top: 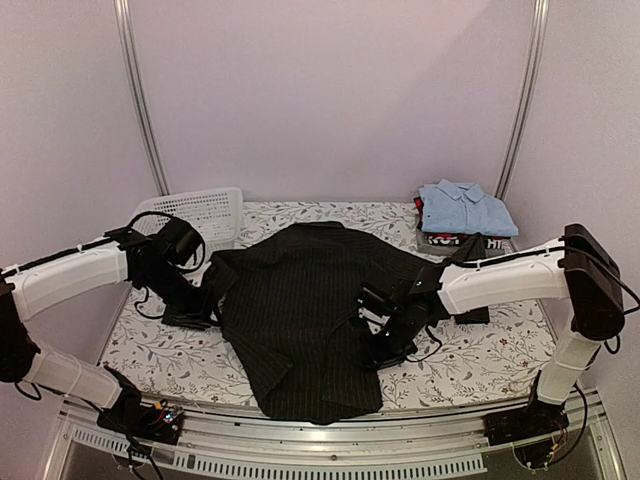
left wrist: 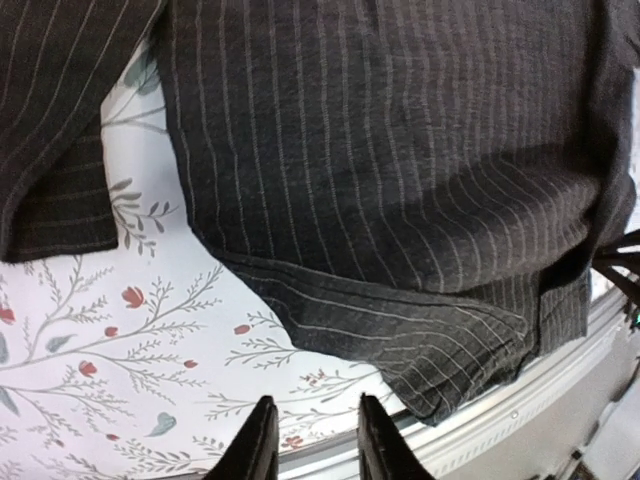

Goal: Fold and stack the long sleeve shirts
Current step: Flatten out the crumpled shirt at the center of the board.

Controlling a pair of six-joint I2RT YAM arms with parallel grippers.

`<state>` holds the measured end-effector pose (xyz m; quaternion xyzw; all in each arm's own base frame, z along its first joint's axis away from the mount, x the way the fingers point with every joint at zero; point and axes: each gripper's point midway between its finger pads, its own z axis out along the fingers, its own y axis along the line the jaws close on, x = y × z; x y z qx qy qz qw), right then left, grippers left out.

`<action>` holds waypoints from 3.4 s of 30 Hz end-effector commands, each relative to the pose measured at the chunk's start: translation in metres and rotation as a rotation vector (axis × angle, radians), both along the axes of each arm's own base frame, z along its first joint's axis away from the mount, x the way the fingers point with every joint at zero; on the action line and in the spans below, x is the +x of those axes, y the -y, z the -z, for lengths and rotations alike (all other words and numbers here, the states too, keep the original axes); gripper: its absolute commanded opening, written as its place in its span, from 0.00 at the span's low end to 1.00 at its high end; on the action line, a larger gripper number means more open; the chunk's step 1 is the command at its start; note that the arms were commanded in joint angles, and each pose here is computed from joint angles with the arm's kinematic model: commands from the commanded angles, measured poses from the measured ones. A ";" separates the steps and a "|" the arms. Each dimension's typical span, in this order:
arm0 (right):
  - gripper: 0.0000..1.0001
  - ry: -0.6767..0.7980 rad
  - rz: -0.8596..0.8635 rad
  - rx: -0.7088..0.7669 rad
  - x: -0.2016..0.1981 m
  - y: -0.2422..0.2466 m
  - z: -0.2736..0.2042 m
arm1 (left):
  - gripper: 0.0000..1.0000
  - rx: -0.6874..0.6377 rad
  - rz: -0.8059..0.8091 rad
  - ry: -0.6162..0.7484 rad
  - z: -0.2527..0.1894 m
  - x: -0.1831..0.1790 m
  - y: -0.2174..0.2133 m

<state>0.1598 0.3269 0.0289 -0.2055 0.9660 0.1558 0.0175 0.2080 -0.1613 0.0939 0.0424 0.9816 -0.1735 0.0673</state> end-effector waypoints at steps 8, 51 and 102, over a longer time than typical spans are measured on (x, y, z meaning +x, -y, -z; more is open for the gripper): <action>0.58 0.375 0.237 0.113 0.097 0.015 -0.125 | 0.41 -0.259 0.026 0.181 -0.080 0.047 0.058; 0.39 0.387 0.473 0.013 0.320 0.116 0.004 | 0.40 -0.172 -0.056 0.128 0.089 0.215 0.114; 0.54 0.433 0.120 0.094 0.054 -0.056 -0.076 | 0.44 0.421 0.289 0.158 0.069 -0.028 0.127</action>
